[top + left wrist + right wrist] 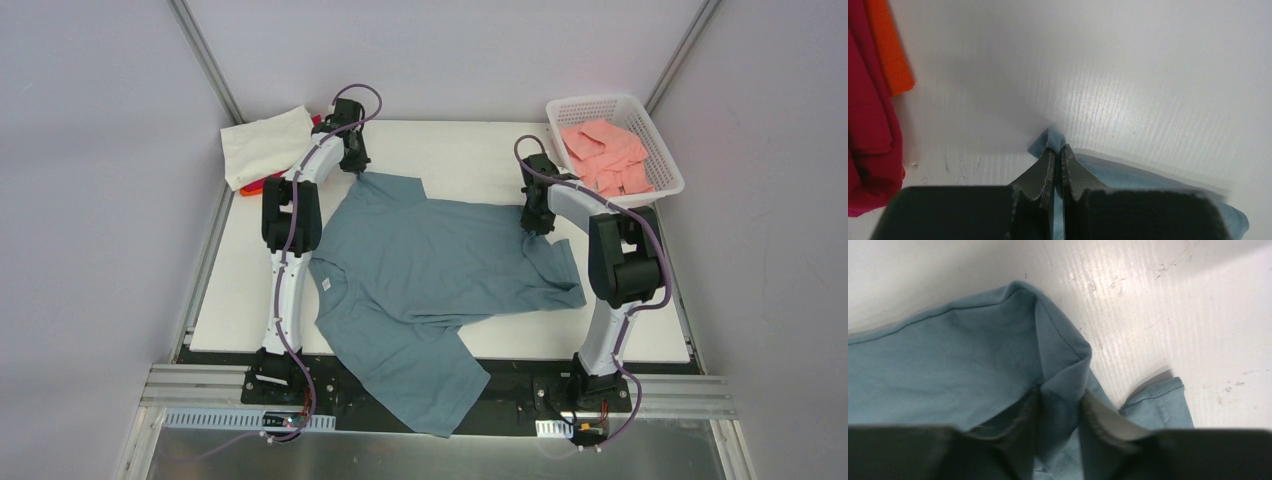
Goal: Fold and stack the t-shirts
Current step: Flatten out the tshirt
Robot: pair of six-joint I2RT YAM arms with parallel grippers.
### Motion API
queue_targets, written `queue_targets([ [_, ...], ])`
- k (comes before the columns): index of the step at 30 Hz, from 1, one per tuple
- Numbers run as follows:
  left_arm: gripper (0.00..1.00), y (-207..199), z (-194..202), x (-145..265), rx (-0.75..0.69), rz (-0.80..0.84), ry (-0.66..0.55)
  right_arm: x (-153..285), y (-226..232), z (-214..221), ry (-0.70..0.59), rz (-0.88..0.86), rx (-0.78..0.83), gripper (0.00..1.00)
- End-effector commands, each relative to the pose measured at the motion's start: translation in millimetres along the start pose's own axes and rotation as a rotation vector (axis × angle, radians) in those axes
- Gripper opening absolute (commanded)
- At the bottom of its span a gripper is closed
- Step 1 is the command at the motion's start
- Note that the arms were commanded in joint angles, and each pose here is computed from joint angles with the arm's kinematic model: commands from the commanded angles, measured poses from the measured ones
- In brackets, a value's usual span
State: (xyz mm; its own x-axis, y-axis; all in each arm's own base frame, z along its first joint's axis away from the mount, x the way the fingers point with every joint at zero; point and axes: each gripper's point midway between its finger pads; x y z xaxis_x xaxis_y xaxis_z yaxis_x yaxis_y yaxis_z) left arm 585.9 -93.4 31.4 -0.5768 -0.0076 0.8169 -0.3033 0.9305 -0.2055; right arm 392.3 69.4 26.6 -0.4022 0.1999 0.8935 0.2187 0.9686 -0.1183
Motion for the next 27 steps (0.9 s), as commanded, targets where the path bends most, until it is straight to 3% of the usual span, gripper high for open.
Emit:
queue_targets([
  [1,0.0,22.6,-3.0,9.3,0.021,-0.054,0.011,25.2,1.9,-26.6,-0.093,-0.032,-0.048,0.14],
  [6,0.0,23.5,-12.4,17.3,0.017,-0.066,-0.019,33.5,-24.5,-41.9,-0.13,0.088,-0.036,0.11],
  [11,0.0,24.9,-17.3,22.1,0.012,-0.075,-0.036,32.1,-35.6,-41.4,-0.115,0.103,-0.022,0.01],
  [17,0.0,23.1,-29.2,35.1,0.013,-0.074,-0.071,42.4,-55.4,-63.2,-0.17,0.172,0.035,0.0],
  [21,0.0,14.0,-51.6,67.2,0.027,-0.039,-0.133,70.4,-62.9,-89.7,-0.26,0.172,0.081,0.0],
  [27,0.0,0.7,-94.9,157.5,0.062,0.038,-0.287,147.3,-67.7,-117.1,-0.461,0.065,0.201,0.0],
])
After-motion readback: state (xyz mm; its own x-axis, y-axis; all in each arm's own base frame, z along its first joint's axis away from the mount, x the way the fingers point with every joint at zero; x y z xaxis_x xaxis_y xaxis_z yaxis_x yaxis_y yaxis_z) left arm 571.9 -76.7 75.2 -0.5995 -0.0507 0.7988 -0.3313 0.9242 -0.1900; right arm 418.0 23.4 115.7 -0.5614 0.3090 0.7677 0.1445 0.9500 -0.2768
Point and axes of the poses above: each gripper's point midway between its finger pads, its own x axis back along the fingers, its own y axis along the line the jaws close on, z = x × y, and after that the axes turned 7 degrees about x, right-handed
